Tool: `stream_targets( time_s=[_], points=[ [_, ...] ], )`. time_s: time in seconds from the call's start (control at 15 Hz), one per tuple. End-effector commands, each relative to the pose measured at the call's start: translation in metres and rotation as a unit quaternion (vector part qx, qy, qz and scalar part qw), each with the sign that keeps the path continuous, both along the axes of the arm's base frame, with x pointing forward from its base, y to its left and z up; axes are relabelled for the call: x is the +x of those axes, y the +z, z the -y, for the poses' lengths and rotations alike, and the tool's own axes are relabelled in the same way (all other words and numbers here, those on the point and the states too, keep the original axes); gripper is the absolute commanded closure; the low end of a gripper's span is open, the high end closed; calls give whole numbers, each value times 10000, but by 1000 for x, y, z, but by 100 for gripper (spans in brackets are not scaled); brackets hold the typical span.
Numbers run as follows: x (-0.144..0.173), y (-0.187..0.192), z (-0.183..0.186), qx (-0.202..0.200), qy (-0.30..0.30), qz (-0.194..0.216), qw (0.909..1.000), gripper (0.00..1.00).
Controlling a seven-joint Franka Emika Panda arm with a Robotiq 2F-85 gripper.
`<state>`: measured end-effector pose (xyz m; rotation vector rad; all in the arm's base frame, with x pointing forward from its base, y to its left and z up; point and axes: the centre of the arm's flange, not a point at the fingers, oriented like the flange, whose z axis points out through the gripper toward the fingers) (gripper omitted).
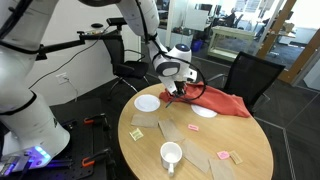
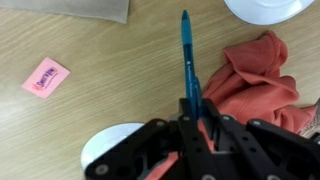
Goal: Take the blue pen out of the white mug and place it on the table
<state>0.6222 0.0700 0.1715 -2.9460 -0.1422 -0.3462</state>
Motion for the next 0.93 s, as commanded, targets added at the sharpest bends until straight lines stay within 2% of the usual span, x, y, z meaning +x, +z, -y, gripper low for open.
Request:
stream_targets(
  time_s=[0.0,0.67,0.73,0.8,0.87],
  points=[
    [15,-15,-4,-19,-150,-190,9997,96],
    [22,-39,-1,-179,-537,-693,9960,96],
    [23,-38,-2,-202,-584,-733,9954,58],
    [25,-37,-2,-192,-606,-778,9949,57],
    [27,-34,-2,-181,-643,-819,9944,50]
  ],
)
